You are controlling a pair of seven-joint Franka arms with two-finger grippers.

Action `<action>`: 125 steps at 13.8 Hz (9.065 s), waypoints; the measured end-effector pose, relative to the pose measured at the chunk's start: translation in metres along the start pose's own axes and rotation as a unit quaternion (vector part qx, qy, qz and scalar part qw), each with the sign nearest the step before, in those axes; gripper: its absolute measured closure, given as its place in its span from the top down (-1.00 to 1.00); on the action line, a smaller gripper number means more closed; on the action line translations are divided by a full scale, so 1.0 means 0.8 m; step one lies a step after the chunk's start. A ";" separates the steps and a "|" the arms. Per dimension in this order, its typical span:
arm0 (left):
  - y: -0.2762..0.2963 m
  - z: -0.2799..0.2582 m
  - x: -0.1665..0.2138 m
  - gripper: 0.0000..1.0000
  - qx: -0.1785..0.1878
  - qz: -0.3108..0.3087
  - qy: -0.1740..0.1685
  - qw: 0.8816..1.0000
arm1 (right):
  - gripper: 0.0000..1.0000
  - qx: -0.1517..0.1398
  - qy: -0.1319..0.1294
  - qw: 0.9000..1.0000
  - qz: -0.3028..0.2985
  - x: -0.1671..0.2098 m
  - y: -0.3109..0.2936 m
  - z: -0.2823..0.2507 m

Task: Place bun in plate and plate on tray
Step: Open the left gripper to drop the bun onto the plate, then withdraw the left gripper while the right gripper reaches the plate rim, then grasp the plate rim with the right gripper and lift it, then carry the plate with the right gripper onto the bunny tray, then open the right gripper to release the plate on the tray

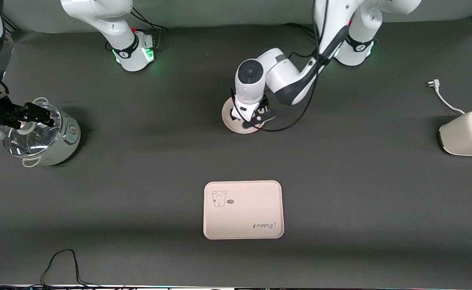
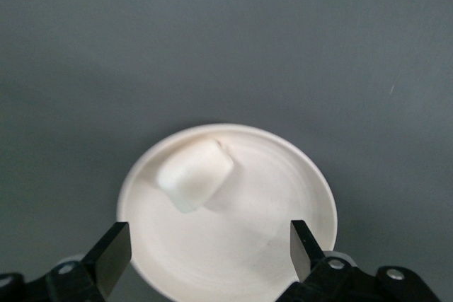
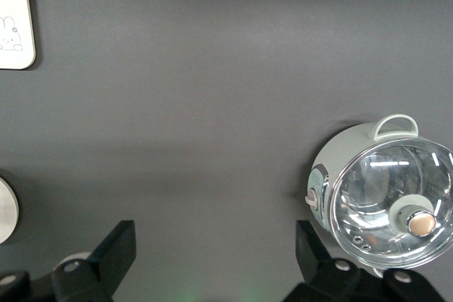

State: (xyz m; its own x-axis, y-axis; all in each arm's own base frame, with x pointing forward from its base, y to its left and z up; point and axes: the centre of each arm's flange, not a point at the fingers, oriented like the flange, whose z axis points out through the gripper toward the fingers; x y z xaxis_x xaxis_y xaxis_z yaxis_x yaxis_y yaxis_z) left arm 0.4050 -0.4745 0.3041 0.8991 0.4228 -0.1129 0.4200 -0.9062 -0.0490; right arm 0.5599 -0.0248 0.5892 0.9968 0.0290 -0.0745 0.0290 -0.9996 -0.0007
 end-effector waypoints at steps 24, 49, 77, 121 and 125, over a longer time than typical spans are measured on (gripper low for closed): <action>-0.423 -0.322 0.415 1.00 0.057 0.161 -0.016 0.985 | 1.00 0.060 0.007 0.998 0.021 -0.166 -0.552 0.033; -0.463 -0.298 0.420 1.00 0.018 0.177 -0.005 0.984 | 1.00 0.092 0.105 0.990 0.021 -0.235 -0.523 0.446; -0.469 -0.298 0.422 1.00 0.018 0.186 -0.006 0.982 | -0.92 0.099 0.114 0.988 0.039 -0.241 -0.540 0.530; -0.469 -0.295 0.422 1.00 0.019 0.187 -0.009 0.982 | 0.45 0.142 0.151 0.969 0.132 0.200 -0.531 0.447; -0.469 -0.294 0.422 1.00 0.019 0.187 -0.009 0.982 | 1.00 0.125 0.106 0.978 0.127 0.188 -0.523 0.330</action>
State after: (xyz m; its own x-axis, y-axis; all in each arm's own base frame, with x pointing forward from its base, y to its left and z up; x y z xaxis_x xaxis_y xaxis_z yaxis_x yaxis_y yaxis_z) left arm 0.5798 0.0090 0.5180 0.9870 0.0613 -0.1483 0.0563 -0.9977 -0.0373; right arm 0.6783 0.3975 0.3154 0.9634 -0.2468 0.1042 -0.2139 -0.9428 -0.2558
